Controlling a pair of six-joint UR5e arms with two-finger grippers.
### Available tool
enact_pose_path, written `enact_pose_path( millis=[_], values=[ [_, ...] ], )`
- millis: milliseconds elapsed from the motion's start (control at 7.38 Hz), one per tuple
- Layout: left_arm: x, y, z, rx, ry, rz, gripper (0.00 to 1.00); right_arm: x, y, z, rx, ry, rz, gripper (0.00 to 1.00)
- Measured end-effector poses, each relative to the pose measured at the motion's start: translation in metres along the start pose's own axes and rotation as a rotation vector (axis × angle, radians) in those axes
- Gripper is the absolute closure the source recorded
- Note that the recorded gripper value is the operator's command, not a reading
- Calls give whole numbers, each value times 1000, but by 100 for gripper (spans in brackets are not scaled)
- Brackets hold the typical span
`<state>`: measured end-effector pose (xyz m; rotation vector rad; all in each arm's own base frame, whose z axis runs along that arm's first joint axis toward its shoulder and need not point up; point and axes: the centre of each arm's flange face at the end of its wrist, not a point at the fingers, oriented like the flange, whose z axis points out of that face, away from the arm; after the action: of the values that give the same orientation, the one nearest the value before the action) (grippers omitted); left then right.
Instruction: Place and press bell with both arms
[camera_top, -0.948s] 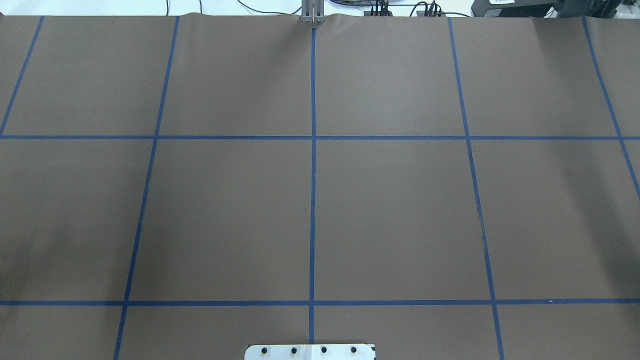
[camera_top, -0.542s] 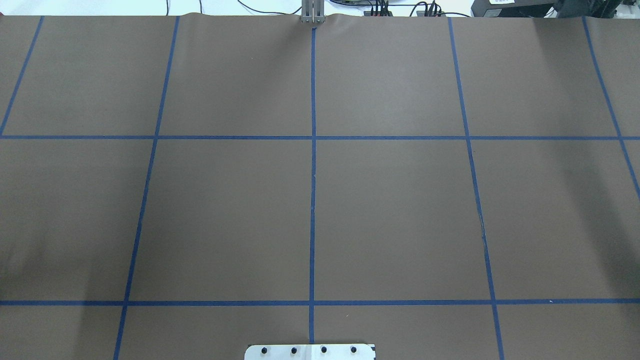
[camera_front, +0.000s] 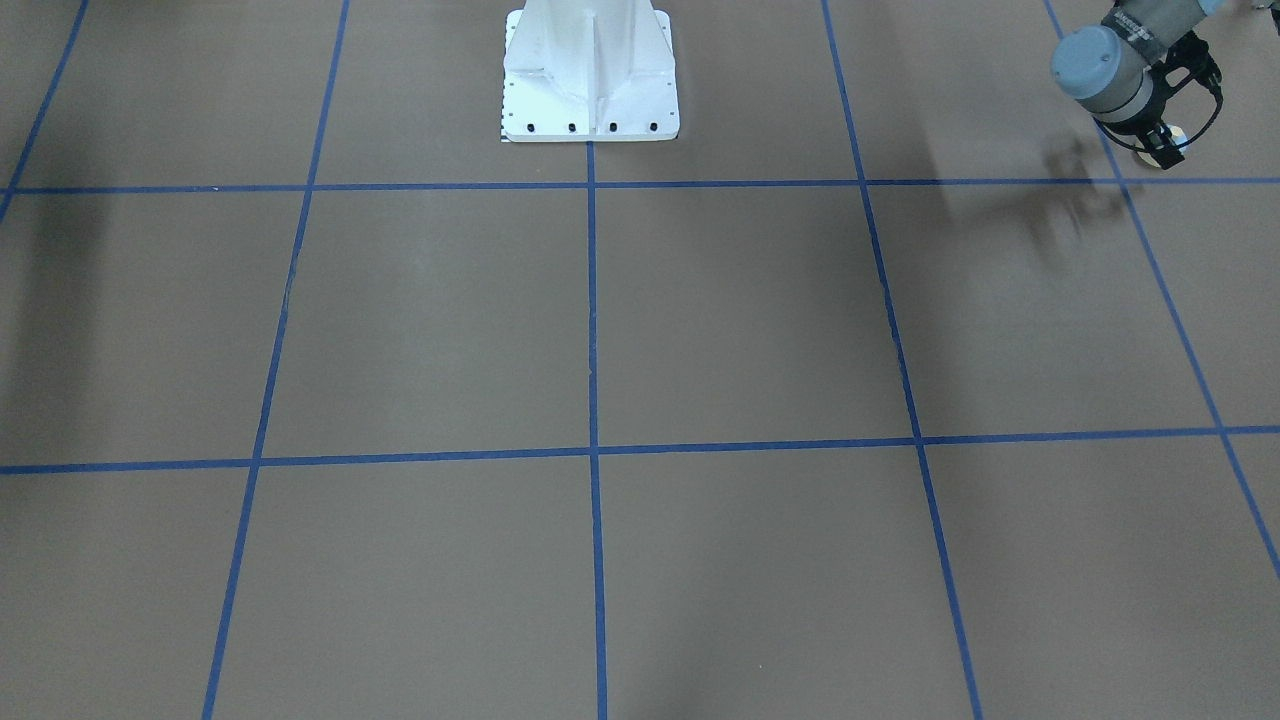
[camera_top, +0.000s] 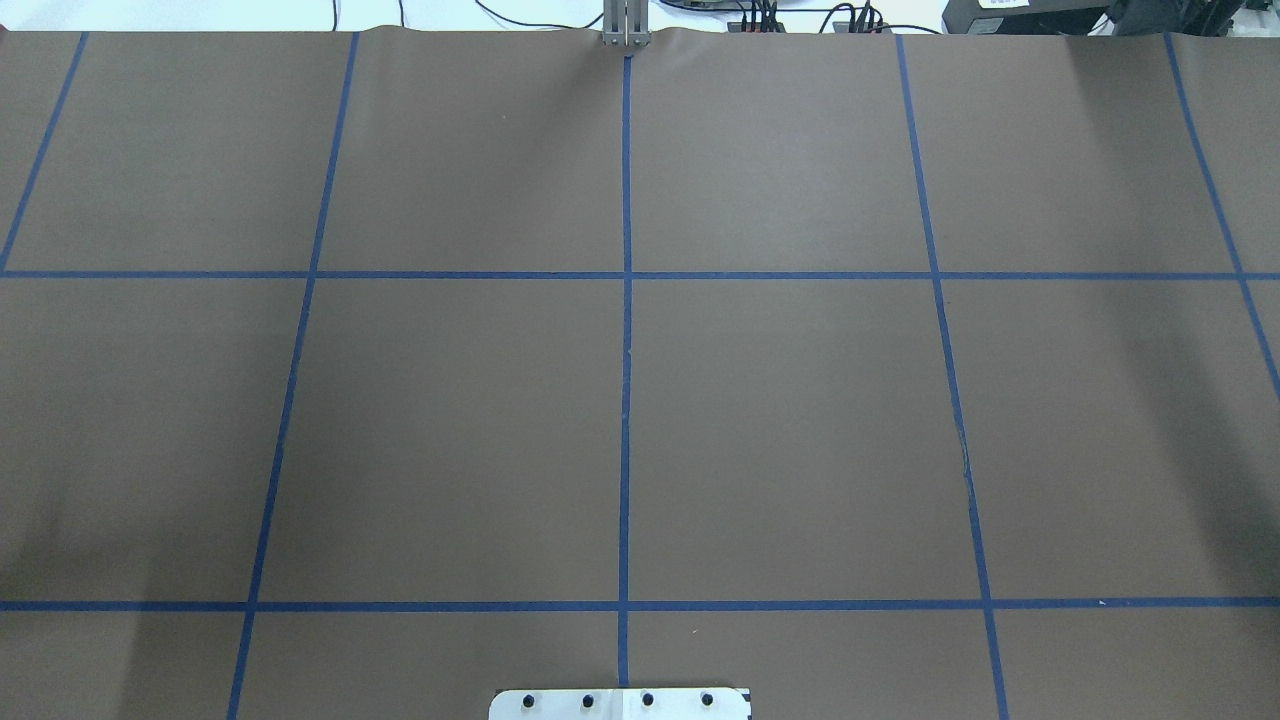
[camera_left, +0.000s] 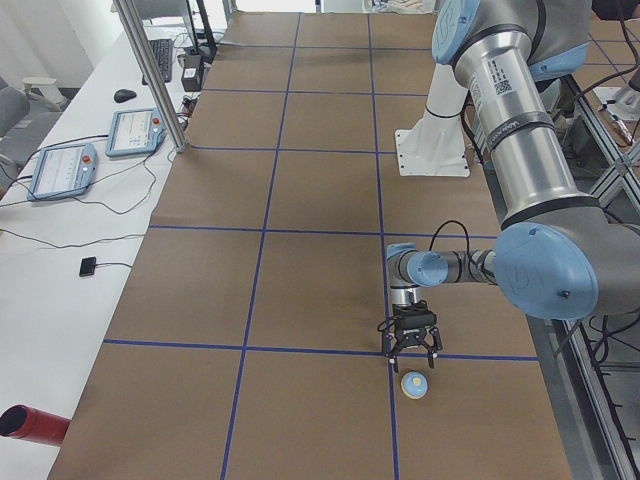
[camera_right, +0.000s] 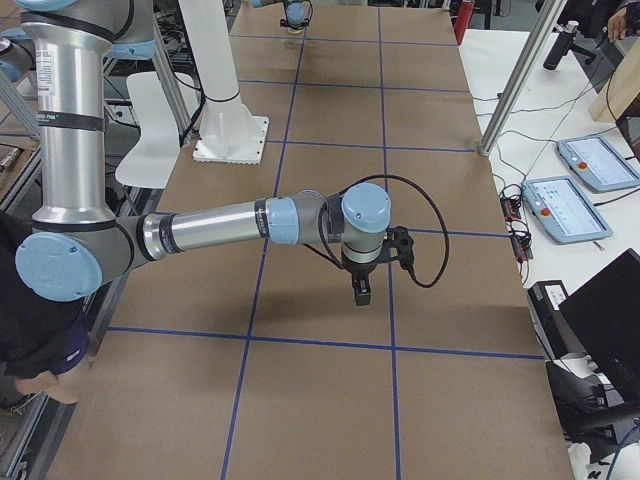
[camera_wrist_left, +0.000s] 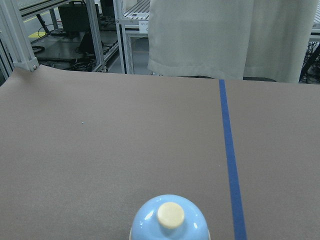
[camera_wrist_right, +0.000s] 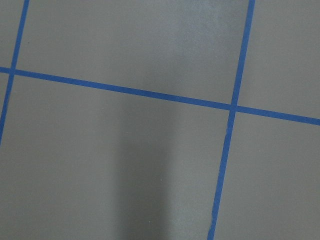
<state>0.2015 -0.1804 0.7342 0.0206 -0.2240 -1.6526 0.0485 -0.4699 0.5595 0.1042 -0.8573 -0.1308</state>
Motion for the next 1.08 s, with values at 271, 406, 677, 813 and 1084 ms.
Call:
enact_pose_path(
  millis=[271, 406, 677, 813, 1084],
  values=[
    [-2, 5, 6, -2, 3, 3, 0, -2, -2, -1, 1, 1, 1, 0],
    [-2, 6, 8, 0, 4, 3, 0, -2, -2, -1, 1, 1, 0, 0],
    [-2, 6, 14, 10, 5, 4, 0, -2, -2, 0, 0, 0, -1, 0],
    [-1, 7, 19, 15, 5, 4, 0, -2, -2, 0, 0, 0, -1, 0],
    [0, 13, 26, 19, 5, 5, 1, -2, -2, 0, 0, -1, 0, 0]
  ],
)
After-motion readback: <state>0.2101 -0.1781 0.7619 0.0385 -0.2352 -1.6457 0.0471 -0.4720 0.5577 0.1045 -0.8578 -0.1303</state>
